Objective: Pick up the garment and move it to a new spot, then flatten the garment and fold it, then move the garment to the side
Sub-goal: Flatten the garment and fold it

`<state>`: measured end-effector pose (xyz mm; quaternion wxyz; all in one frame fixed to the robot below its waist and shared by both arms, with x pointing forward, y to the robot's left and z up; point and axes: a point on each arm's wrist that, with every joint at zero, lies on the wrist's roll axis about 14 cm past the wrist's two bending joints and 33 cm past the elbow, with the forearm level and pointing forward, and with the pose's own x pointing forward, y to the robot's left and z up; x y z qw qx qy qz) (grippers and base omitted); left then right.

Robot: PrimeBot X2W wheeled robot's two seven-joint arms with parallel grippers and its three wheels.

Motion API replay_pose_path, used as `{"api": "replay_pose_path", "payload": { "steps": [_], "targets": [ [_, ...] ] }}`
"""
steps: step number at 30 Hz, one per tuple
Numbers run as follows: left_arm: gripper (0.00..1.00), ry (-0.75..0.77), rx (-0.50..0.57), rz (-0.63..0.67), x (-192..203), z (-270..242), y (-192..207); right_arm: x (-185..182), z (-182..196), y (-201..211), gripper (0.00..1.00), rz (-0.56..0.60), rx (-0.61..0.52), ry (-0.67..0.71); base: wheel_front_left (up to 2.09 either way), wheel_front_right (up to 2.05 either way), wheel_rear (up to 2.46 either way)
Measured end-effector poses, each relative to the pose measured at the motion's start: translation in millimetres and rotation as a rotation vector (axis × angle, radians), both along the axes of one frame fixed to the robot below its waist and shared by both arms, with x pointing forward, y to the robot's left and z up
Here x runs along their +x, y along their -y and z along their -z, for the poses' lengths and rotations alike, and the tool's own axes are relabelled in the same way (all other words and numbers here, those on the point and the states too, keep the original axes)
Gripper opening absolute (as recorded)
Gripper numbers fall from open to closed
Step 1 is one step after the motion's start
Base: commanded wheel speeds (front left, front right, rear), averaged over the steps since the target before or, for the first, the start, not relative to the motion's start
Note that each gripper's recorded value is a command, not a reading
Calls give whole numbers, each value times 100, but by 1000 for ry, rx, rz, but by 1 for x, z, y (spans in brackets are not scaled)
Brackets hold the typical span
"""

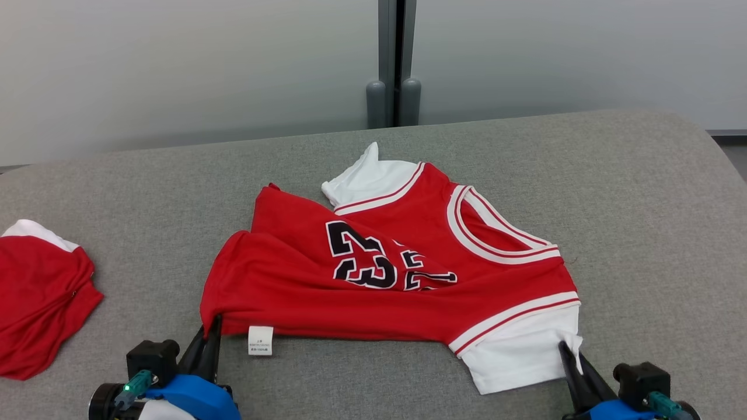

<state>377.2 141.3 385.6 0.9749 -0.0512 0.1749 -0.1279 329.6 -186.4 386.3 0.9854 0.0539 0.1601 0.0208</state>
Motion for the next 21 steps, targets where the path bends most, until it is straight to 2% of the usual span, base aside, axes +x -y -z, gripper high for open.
{"api": "replay_pose_path", "payload": {
  "steps": [8,14,21],
  "targets": [
    [0,178,12,21,37,-51,-6,58,-74,1,0,-16,-17,242,0,0,0],
    [0,344,83,123,106,-107,5,127,-155,-5,0,-56,-34,459,0,0,0],
    [0,428,131,193,187,-147,18,209,-220,-12,0,-85,-52,599,0,0,0]
  ]
}}
